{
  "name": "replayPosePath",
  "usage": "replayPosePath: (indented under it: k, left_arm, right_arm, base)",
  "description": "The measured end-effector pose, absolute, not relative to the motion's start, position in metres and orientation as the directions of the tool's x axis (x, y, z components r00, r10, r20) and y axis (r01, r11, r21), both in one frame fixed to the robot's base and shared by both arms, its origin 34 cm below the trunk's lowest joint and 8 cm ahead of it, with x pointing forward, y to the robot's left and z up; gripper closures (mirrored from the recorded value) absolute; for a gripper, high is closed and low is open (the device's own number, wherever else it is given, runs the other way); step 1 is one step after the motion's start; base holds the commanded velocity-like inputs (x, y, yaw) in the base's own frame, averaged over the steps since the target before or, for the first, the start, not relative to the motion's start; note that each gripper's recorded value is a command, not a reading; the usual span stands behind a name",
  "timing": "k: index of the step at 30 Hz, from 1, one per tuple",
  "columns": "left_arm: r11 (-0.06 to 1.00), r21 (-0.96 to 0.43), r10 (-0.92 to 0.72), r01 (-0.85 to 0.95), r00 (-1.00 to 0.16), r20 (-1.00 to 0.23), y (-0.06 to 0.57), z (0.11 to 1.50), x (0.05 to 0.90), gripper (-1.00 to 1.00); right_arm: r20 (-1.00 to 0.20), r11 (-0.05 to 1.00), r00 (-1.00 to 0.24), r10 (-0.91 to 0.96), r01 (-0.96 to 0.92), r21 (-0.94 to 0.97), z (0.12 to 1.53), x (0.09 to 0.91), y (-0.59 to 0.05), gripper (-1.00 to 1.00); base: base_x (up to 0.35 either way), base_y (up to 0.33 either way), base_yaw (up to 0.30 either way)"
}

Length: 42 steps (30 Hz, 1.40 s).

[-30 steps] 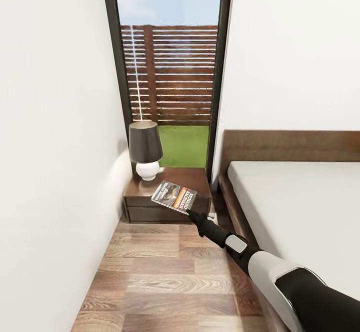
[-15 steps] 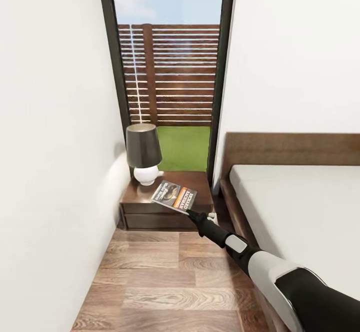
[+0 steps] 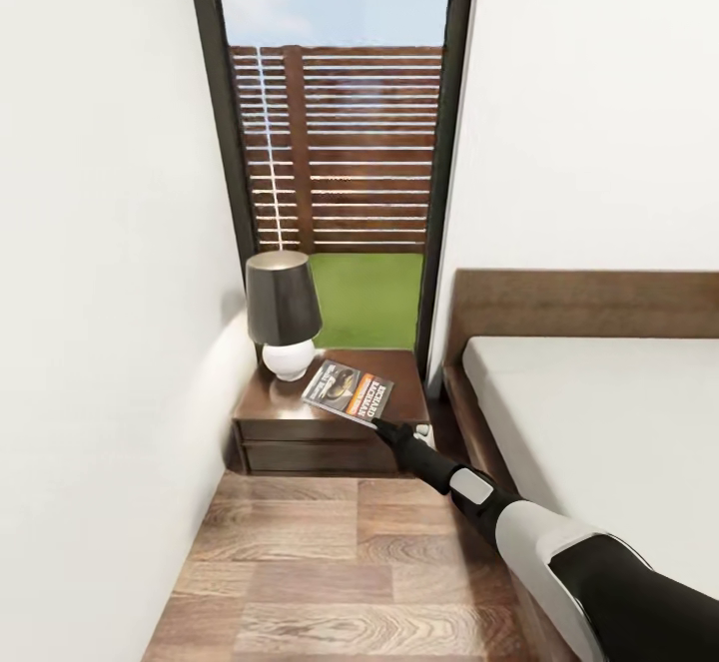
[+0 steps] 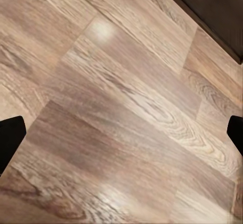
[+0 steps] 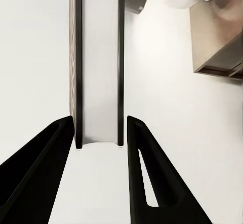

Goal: In the bedroom, move the book from the bed onto either nightstand, and place the two sandals side by side next to the bed.

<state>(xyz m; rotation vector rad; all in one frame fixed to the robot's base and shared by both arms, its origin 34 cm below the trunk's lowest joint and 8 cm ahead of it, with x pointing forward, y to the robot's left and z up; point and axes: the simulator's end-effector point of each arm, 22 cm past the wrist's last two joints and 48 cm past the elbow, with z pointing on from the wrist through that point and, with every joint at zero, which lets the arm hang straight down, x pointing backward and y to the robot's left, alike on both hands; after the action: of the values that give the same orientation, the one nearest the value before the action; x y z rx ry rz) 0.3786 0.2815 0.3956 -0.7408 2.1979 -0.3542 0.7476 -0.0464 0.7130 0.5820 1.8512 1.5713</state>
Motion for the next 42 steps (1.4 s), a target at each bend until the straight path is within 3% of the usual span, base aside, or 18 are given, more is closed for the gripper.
replayPosePath:
  k: [42]
  left_arm:
    - [0.792,-0.465,-0.61,-0.395,-0.53,-0.589,0.2832,0.3958,0.3788,-1.0]
  right_arm:
    - [-0.177,0.197,-0.701,0.691,-0.053,0.979,0.7092,0.7476,-0.0479,1.0]
  base:
    - [0.214,0.0,0.0]
